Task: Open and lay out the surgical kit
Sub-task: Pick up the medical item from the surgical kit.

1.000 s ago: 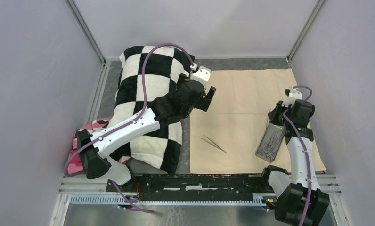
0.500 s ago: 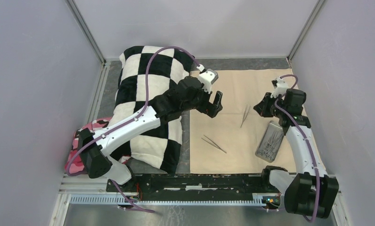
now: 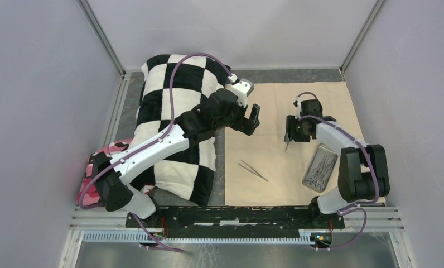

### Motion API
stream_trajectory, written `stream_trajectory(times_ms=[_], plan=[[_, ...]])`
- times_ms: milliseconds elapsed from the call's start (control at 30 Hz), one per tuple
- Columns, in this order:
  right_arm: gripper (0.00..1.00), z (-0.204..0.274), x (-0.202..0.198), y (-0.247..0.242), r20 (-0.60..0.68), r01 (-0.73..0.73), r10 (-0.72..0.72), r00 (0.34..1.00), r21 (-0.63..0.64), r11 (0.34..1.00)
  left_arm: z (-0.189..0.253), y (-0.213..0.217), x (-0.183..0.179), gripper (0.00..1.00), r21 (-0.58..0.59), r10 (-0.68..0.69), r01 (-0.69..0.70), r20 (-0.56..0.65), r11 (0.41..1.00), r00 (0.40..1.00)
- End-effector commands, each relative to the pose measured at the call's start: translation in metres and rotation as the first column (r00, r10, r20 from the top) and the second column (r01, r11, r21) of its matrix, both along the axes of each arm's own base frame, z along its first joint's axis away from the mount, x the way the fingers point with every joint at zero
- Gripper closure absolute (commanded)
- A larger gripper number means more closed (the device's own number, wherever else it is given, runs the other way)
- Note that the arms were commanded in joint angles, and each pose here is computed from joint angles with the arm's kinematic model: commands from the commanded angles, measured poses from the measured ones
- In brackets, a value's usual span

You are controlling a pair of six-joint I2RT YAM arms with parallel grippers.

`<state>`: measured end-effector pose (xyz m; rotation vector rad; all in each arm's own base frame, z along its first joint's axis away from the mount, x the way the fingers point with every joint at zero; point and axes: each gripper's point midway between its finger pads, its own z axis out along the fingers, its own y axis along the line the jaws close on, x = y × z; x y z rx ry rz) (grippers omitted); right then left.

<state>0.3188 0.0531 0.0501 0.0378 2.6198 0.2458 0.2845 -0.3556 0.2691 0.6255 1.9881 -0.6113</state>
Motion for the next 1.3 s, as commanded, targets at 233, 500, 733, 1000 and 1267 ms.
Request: stream_trajectory(times_ms=[233, 500, 733, 1000, 1267], plan=[[0.56, -0.002, 0.039, -0.010, 0.062, 0.124, -0.117, 0.991, -0.121, 0.985, 0.015, 0.003, 0.003, 0.03, 0.000, 0.034, -0.034, 0.048, 0.999, 0.998], [0.67, -0.005, 0.051, -0.005, 0.073, 0.123, -0.115, 0.991, -0.112, 0.986, 0.013, 0.002, 0.003, 0.03, 0.006, 0.032, -0.032, 0.048, 0.999, 0.998], [0.79, -0.002, 0.055, -0.003, 0.082, 0.109, -0.099, 0.992, -0.122, 0.987, 0.013, 0.002, 0.003, 0.03, 0.010, 0.030, -0.030, 0.048, 0.999, 0.998], [0.77, -0.008, 0.053, -0.003, 0.068, 0.093, -0.085, 0.994, -0.135, 0.986, 0.013, 0.002, 0.002, 0.03, 0.009, 0.026, -0.026, 0.047, 1.000, 0.999], [0.72, -0.011, 0.053, -0.002, 0.064, 0.088, -0.080, 0.995, -0.141, 0.986, 0.014, 0.001, 0.002, 0.03, 0.008, 0.024, -0.024, 0.049, 1.000, 0.999]])
